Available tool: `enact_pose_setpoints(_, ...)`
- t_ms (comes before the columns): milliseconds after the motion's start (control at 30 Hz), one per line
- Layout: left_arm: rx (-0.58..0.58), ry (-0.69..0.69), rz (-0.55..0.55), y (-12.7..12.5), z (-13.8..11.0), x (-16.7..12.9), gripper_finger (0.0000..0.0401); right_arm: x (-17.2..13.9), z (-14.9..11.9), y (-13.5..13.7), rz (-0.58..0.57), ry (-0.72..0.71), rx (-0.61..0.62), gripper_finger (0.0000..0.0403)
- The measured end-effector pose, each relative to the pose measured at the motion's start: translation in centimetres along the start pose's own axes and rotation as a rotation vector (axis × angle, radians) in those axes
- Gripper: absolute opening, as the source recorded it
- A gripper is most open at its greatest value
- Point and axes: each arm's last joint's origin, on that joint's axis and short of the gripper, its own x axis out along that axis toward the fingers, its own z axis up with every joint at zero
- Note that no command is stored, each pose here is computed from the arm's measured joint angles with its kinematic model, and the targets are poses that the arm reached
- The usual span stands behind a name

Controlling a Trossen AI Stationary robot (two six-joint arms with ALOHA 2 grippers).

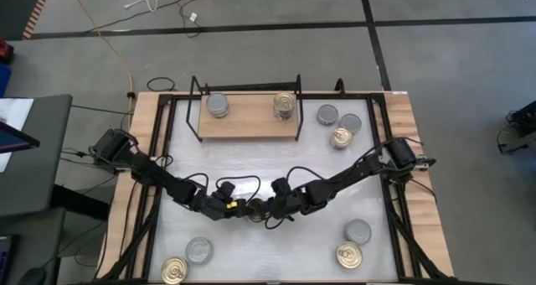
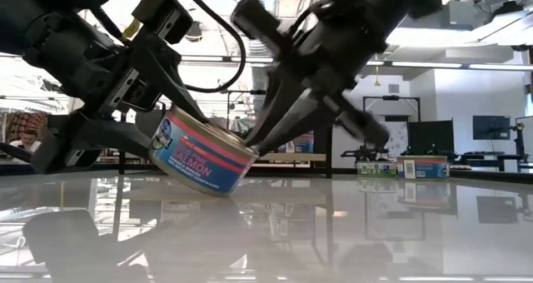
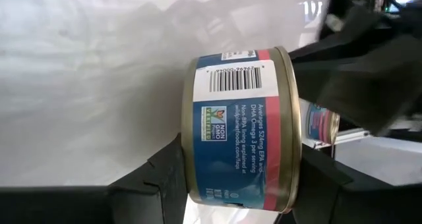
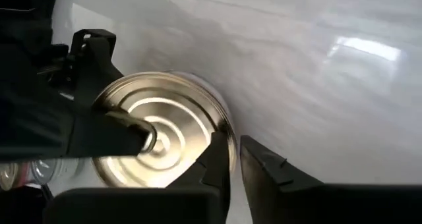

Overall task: Stack canned seafood by type on shelf
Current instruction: Put the blue tuna can on the shelf

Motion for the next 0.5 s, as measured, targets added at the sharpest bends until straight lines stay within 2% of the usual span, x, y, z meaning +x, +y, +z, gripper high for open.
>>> enact_pose_setpoints(167, 0.004, -0.018, 0.004, 0.0, 0.5, 0.2, 0.0194, -3.1, 0.9, -0.5, -0.128, 0.025, -0.084, 0.0090)
enact_pose_setpoints(333, -0.007, -0.078, -0.026, -0.5, 2.0, 0.7, 0.0194, -8.0, 1.8, -1.7, -0.297, 0.080, -0.284, 0.0095)
enact_pose_setpoints(500, 0.011, -0.150, -0.074, -3.0, 4.2, 1.7, 0.0194, -12.2, 2.0, -3.2, -0.458, 0.108, -0.317, 0.0095)
